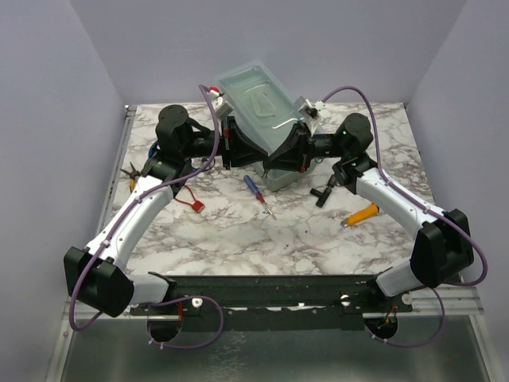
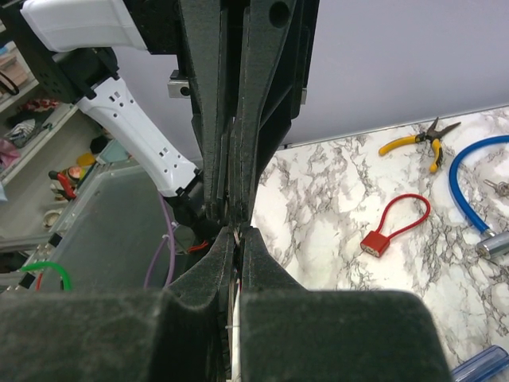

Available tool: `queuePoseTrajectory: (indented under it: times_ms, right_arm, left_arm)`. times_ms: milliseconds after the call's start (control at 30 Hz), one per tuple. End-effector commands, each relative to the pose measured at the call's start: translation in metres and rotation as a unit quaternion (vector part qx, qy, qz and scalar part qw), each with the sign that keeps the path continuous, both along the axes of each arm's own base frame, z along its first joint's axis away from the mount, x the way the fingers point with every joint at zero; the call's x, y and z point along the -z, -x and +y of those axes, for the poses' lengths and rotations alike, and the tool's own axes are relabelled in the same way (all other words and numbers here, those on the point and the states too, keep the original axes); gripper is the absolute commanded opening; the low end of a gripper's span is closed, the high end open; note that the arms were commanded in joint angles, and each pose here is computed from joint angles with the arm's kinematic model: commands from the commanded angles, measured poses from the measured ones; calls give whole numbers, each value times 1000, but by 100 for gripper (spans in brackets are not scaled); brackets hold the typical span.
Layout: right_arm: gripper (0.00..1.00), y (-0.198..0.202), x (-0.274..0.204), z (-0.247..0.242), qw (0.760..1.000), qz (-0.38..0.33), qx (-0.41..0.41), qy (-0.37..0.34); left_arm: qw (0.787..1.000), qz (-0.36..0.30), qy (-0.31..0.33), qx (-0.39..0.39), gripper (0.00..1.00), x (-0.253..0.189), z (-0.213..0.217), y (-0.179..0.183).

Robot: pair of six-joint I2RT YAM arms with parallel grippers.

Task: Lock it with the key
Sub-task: Place the key at the center of the board.

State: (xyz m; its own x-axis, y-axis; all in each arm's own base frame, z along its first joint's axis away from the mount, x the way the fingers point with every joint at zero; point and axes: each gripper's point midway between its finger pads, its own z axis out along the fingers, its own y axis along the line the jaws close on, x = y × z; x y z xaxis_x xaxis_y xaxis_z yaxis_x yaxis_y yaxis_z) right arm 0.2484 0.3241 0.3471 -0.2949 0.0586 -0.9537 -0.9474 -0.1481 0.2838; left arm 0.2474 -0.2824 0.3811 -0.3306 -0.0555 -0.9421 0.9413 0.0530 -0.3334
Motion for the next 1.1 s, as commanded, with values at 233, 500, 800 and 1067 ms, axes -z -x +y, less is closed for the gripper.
queuePoseTrajectory:
  times_ms: [233, 500, 800, 1067]
  right_arm:
    - [9, 4, -8, 1, 1000, -5, -3, -6]
    - [73, -2, -2, -2, 1000, 14, 22, 12]
    - [92, -20, -1, -26, 996, 14, 82, 34]
    - [93, -31, 9, -63, 987, 35, 143, 60]
  left_arm:
    - [998, 16, -31, -44, 0, 11, 0, -11]
    - [989, 48, -32, -138, 0, 8, 44, -44]
    - [948, 109, -80, -288, 0, 65, 149, -90]
    - [870, 121, -223, -423, 0, 163, 235, -116]
